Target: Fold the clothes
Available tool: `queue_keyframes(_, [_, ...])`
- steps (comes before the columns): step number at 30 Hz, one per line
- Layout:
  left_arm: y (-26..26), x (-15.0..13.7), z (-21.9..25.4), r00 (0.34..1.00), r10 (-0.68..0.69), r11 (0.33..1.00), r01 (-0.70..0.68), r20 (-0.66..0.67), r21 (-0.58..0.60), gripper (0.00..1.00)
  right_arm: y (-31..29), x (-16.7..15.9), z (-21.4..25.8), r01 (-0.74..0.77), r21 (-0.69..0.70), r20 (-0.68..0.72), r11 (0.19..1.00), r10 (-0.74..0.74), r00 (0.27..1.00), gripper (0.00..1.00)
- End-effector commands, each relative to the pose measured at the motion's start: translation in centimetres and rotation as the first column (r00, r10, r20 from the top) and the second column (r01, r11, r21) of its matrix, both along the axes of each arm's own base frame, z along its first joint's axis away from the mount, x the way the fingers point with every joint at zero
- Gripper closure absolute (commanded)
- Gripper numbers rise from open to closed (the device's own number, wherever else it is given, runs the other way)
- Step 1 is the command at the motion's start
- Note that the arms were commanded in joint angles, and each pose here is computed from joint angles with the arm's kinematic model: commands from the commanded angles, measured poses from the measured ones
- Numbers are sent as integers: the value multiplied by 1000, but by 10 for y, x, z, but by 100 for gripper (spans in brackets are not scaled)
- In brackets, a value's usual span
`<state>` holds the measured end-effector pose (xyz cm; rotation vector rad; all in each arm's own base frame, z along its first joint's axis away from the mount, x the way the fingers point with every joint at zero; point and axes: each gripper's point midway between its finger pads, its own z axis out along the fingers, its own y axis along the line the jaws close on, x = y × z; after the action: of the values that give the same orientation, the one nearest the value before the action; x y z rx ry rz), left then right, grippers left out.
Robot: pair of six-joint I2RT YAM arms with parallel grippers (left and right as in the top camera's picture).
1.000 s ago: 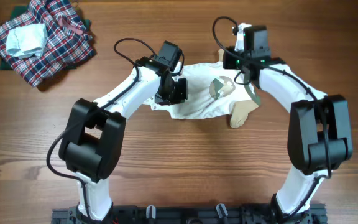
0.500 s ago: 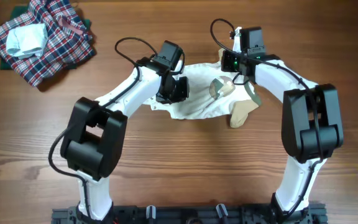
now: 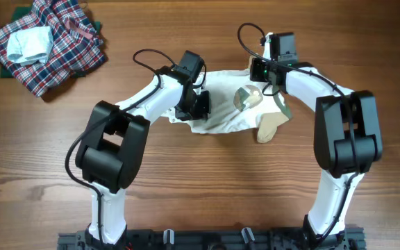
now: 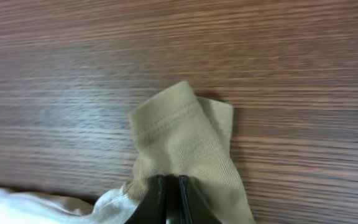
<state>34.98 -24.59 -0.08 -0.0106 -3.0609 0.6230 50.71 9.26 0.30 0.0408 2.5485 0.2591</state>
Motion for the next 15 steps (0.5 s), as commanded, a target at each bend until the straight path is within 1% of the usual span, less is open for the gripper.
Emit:
queue_keyframes(1, [8,-18,-15,995,16,999,-13,-95,38,93,-31,4,-15,79,-107,-9,991,-80,997,91])
queue_keyframes(3, [13,-23,-16,993,20,998,-12,-115,67,94,-36,4,-15,95,-129,-3,987,-96,995,91])
queue_keyframes(6, [21,-22,-18,994,27,994,-16,-104,108,93,-36,5,-14,97,-131,0,987,-98,995,91])
queue_keyframes(8, [25,-18,-19,995,31,992,-20,-91,122,93,-39,5,-14,107,-145,4,984,-107,994,90])
queue_keyframes(12, [38,-4,-18,997,39,993,-32,-66,111,91,-57,5,-13,160,-223,17,962,-160,987,90])
queue_keyframes(14, [47,4,-16,996,65,993,-58,-58,107,91,-62,3,-14,183,-237,11,954,-186,983,83])
queue_keyframes(15, [52,9,-15,997,62,993,-57,-48,103,92,-65,1,-15,193,-246,9,950,-197,980,78])
